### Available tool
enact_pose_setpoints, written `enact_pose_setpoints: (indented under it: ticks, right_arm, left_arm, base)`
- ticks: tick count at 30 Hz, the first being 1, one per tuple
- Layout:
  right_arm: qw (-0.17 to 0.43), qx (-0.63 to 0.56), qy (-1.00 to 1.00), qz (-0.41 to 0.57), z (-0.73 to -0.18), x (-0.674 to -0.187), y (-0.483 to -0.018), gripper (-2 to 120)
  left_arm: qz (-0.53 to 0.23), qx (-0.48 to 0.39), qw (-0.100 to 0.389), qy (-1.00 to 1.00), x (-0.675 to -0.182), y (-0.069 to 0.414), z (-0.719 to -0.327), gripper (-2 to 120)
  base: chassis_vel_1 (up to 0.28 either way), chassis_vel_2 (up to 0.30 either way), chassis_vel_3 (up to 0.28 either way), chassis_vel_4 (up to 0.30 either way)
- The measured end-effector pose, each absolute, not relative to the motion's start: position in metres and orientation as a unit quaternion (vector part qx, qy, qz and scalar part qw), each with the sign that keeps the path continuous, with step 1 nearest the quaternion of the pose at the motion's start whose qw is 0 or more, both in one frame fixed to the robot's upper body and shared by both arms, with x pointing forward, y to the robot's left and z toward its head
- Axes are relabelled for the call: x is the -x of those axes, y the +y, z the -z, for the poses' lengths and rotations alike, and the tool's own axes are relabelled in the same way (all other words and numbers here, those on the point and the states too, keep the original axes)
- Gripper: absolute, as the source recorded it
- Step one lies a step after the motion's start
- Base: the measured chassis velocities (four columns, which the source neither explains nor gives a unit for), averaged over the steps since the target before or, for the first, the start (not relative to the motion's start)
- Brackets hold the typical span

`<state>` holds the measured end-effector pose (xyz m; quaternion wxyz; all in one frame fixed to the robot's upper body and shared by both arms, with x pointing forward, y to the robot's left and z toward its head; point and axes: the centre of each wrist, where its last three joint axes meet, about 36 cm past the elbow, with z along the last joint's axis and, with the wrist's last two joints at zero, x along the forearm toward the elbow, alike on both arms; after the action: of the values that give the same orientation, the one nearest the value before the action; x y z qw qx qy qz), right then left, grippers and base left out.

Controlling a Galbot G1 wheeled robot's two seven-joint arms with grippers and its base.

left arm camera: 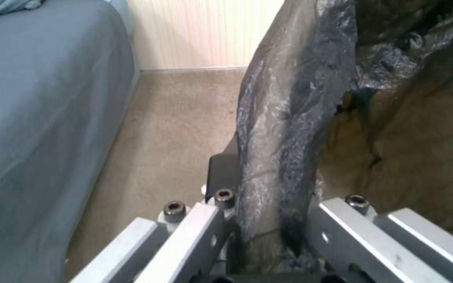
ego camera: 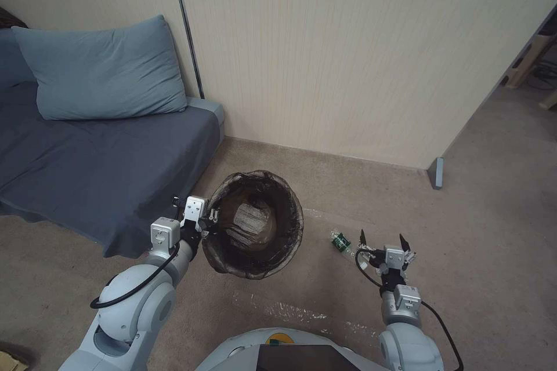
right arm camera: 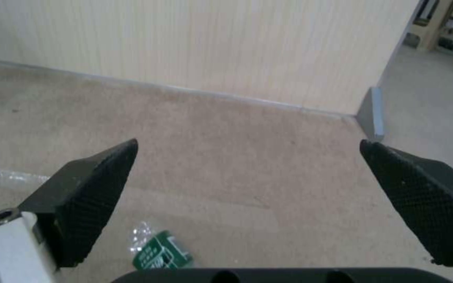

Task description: Pick up the trash bin, then pick up the garbage from the floor and place it into the trash bin.

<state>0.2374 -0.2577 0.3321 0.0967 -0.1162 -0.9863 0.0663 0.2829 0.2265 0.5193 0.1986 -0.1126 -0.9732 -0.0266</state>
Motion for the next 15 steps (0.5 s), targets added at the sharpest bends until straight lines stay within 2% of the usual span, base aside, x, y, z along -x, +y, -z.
enact_pose_setpoints:
  ticks: [6,15]
  right_arm:
    - [0.120,0.114,-0.984,-0.068,-0.346,-0.244,-0.260,100]
    - [0.123,0.116,-0.983,-0.069,-0.352,-0.248,-0.262,100]
  left_arm:
    - [0.028,0.113,0.197,-0.973,-0.283,0.227,-0.519,2]
    - [0.031,0.112,0.196,-0.974,-0.282,0.227,-0.520,2]
  base:
    - [0.005,-0.009,-0.006,0.004]
    - [0.000,0.000,0.000,0.000]
